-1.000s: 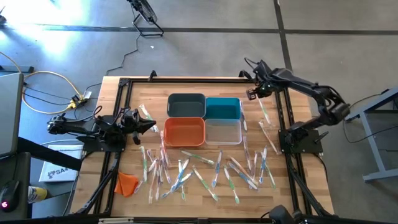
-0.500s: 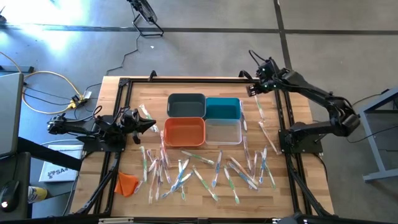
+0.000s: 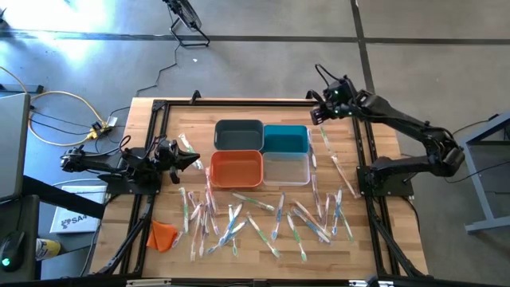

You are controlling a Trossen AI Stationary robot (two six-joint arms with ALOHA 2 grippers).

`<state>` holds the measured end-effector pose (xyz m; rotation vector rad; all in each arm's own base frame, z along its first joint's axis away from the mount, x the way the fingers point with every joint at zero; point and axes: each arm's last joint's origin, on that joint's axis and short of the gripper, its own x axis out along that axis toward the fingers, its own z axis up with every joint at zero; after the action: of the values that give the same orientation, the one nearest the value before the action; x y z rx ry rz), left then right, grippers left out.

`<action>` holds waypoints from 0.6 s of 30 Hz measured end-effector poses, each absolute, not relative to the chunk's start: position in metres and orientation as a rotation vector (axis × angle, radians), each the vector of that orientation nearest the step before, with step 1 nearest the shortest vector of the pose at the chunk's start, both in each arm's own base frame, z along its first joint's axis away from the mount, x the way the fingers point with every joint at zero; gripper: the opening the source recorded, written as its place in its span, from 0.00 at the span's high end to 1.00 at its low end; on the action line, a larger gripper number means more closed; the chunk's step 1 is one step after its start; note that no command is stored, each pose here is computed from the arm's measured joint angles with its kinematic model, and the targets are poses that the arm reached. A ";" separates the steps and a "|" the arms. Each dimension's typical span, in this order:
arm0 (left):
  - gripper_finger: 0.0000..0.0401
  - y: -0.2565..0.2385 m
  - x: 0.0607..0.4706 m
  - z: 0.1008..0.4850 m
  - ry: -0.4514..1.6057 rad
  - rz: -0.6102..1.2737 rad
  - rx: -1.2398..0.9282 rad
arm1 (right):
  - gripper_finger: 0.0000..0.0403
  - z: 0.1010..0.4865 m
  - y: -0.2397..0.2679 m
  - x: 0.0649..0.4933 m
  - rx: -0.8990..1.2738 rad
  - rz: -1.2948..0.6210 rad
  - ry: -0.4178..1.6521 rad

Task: Pick & Place Toothbrushes
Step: Put the green toothbrush into the right blue bin

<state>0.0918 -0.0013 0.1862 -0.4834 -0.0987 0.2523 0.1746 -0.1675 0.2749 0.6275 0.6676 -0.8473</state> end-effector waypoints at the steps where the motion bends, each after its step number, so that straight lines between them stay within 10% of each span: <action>1: 0.98 -0.001 0.092 0.186 -0.099 0.252 -0.484 | 0.99 0.276 -0.166 0.176 0.622 -0.839 0.664; 18: 0.98 -0.001 0.092 0.186 -0.096 0.254 -0.484 | 0.99 0.352 -0.141 0.207 0.428 -0.760 0.479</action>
<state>0.0918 -0.0012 0.1858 -0.4839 -0.0956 0.2539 0.2075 -0.1410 0.3524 0.4281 0.4785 -0.7596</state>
